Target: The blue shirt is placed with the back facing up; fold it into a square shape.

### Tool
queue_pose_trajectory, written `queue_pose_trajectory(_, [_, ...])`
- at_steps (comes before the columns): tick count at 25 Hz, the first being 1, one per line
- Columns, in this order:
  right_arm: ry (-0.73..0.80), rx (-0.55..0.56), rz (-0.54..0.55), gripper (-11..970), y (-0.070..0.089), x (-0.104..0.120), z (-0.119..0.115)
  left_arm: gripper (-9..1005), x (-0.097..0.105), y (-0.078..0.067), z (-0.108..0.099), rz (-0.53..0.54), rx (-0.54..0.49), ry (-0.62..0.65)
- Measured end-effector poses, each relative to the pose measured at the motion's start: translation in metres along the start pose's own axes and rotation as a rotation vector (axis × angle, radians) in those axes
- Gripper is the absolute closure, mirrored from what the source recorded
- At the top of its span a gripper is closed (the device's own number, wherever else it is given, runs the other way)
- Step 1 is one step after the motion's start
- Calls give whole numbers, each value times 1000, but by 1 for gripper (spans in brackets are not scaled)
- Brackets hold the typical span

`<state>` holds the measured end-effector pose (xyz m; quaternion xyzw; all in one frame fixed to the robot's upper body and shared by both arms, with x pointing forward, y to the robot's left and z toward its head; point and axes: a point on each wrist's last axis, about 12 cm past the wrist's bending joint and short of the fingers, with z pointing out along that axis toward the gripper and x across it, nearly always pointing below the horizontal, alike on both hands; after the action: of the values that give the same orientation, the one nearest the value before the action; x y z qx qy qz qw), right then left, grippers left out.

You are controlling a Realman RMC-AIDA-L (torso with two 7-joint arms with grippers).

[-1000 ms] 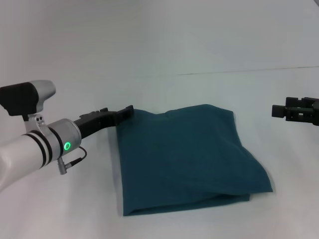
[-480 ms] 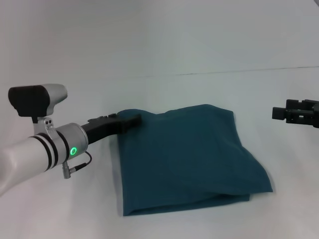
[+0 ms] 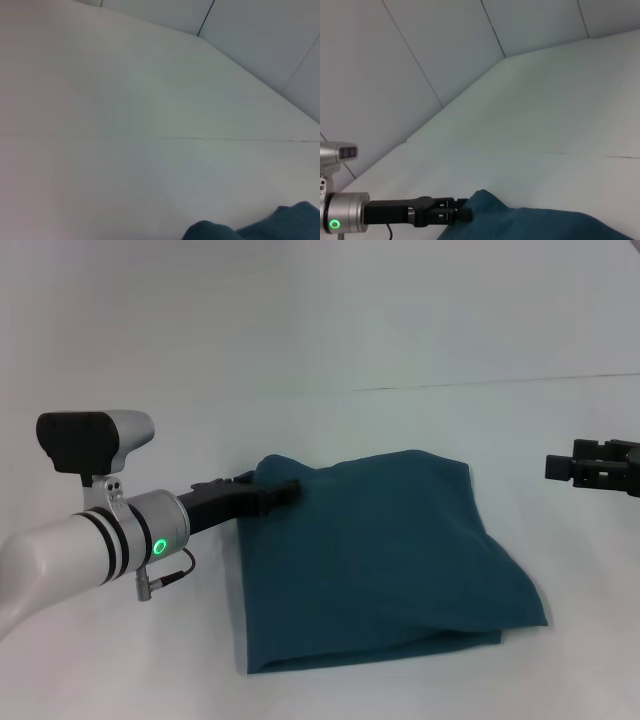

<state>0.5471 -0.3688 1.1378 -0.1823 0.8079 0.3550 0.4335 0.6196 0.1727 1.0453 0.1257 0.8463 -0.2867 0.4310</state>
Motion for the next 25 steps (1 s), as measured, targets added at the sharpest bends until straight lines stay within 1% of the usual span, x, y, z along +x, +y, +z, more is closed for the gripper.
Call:
queue_pose_trajectory(4, [0,-3,0,54,0,0,1,210,-2,1,0,-2,-3,-9])
queue_pose_trajectory(15, [0,-7,-4,59,1,-1,3,436,-2,3,0,-3,-24,-10])
queue_pose_trajectory(20, [-1,-7,-4,59,1,-1,3,641,-3,3,0,-1,-26,-11])
queue_pose_trajectory(25, [-1,-6,-8,59,1,-1,3,877,-4,3,0,0,-25,-11])
